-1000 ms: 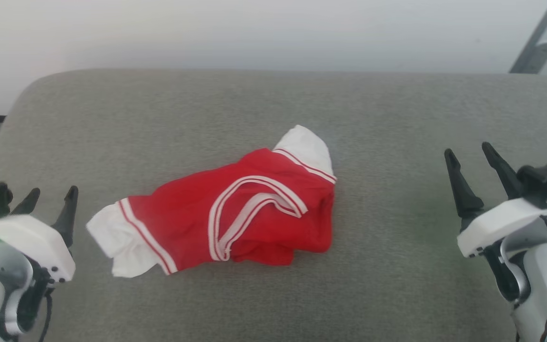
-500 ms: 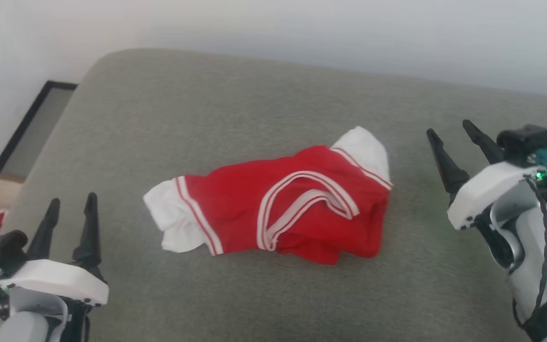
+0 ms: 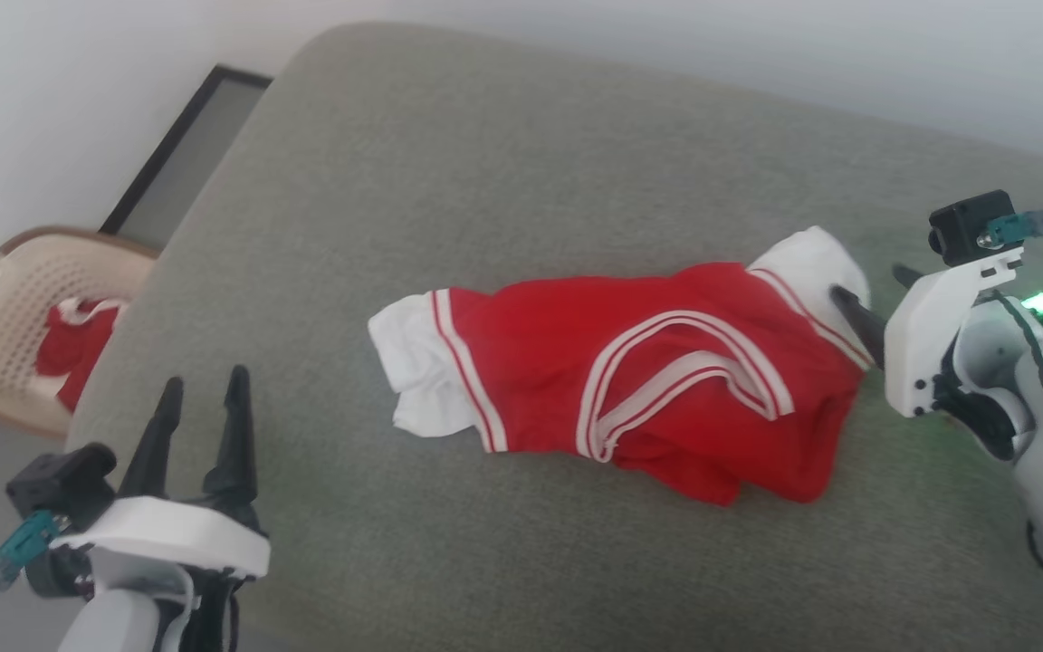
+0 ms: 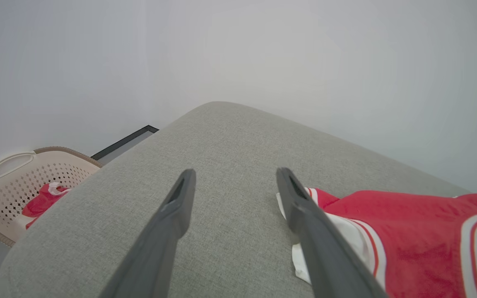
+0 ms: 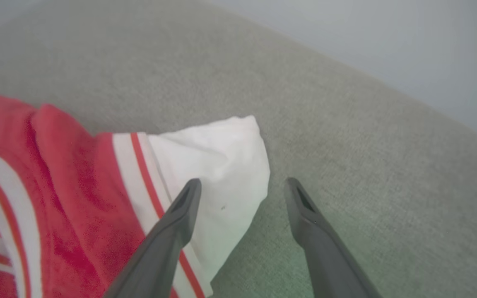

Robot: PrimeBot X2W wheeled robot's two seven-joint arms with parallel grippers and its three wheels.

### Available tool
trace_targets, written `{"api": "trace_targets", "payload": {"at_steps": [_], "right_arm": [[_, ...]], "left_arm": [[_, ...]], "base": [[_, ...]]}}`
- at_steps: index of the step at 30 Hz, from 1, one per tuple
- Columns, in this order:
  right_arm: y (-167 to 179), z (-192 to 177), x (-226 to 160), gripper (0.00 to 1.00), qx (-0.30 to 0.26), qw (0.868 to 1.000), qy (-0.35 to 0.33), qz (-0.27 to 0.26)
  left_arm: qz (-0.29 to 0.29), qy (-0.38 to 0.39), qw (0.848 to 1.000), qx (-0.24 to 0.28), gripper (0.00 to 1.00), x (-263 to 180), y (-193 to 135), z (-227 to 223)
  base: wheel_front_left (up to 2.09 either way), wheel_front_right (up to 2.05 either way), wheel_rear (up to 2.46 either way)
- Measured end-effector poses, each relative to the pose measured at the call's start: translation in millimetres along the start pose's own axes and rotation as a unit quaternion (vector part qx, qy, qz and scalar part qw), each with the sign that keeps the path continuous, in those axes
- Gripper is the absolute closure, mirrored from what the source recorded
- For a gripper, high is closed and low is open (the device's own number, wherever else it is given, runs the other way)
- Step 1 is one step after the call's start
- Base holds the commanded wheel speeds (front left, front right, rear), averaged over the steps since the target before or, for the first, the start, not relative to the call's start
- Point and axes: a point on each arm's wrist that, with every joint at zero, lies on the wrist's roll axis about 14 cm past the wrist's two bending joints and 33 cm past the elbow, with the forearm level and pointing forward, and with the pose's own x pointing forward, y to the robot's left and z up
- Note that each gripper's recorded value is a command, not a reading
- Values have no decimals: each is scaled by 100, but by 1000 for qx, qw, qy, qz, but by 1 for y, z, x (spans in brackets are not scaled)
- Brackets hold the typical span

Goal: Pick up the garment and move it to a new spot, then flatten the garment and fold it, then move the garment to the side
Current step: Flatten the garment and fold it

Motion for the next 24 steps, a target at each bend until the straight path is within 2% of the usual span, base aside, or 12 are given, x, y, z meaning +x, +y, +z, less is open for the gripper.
{"api": "trace_targets", "payload": {"at_steps": [5, 8, 9, 10, 11, 18, 24], "right_arm": [[-2, -38, 21, 0, 4, 994, 112, 8], [1, -47, 28, 0, 9, 989, 150, 15], [1, -49, 28, 54, 9, 987, 162, 15], [1, -49, 29, 87, 6, 985, 170, 16], [2, -49, 30, 100, 5, 985, 174, 19], [4, -37, 28, 100, -7, 986, 164, 23], [-6, -7, 10, 100, -11, 993, 116, 16]], "left_arm": [[11, -2, 1000, -5, 0, -1, 4, -4], [19, 3, 1000, -8, 0, -3, 8, -9], [20, 3, 1000, -7, 0, -4, 9, -10], [21, 4, 1000, -7, 0, -4, 10, -11], [23, 3, 1000, -8, 0, -4, 10, -11], [19, 0, 1000, -11, 0, -3, 10, -12], [10, -12, 1000, -8, 0, 0, 10, -5]], "base": [[0, 0, 0], [0, 0, 0], [0, 0, 0], [0, 0, 0], [0, 0, 0], [0, 0, 0], [0, 0, 0]]}}
